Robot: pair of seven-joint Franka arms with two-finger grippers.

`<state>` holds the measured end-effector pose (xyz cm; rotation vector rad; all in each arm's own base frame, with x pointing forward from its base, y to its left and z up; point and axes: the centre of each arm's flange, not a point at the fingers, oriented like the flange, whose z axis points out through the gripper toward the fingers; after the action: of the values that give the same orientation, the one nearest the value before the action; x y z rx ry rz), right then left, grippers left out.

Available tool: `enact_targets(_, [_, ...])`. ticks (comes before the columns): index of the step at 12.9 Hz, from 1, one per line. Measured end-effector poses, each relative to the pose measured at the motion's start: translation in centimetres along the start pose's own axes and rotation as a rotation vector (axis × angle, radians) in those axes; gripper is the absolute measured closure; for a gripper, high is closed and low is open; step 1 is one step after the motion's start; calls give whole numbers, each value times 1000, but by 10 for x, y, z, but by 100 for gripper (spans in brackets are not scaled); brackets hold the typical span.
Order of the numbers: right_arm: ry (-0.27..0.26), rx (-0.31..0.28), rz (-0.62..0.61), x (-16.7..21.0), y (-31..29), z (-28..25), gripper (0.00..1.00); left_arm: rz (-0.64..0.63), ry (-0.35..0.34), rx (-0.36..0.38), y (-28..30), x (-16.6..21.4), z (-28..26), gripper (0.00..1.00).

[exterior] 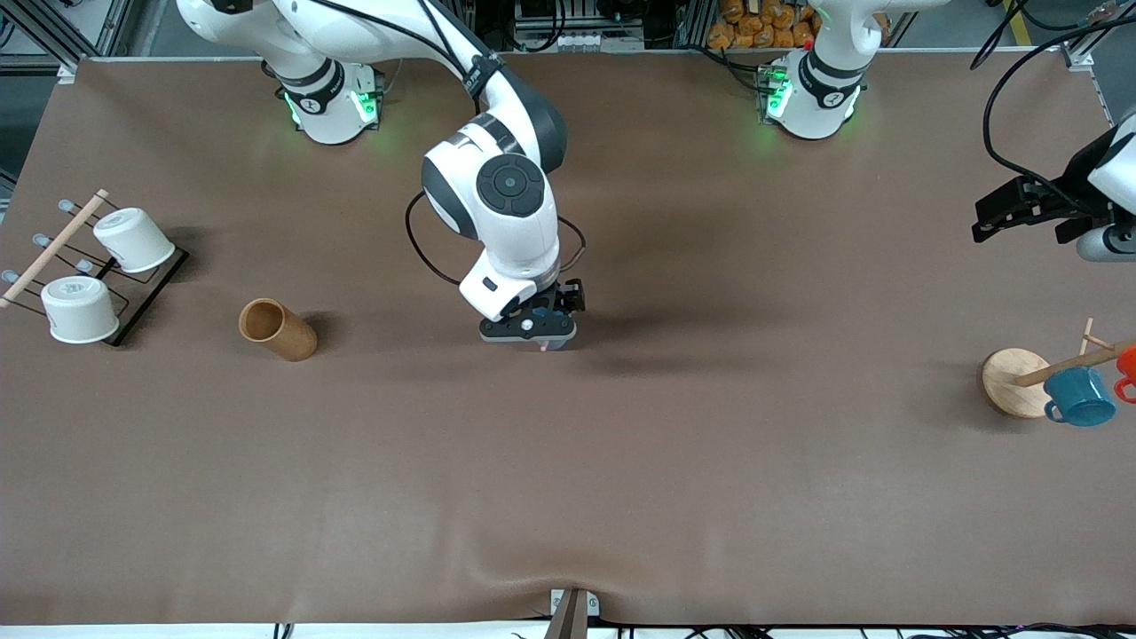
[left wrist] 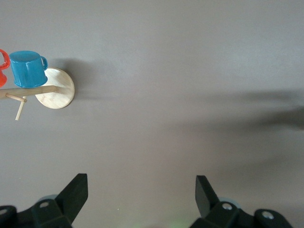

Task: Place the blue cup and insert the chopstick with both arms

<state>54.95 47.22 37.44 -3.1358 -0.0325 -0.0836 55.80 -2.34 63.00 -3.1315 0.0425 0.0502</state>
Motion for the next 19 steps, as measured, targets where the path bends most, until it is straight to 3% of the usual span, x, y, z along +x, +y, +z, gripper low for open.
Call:
enact_targets(5, [37,6,3,17,30,-61,0,1,0,0,1,0,0,0])
enact_targets(11, [69,6,40,77,181,-142,0,3,-5,0,1,0,2,0])
enact_targets(15, [9,-26,-59,86,268,-170,0,3,-9,0,1,0,4,0])
enact_targets(19, [-22,-34,-20,81,389,-216,0,2,-10,0,1,0,5,0])
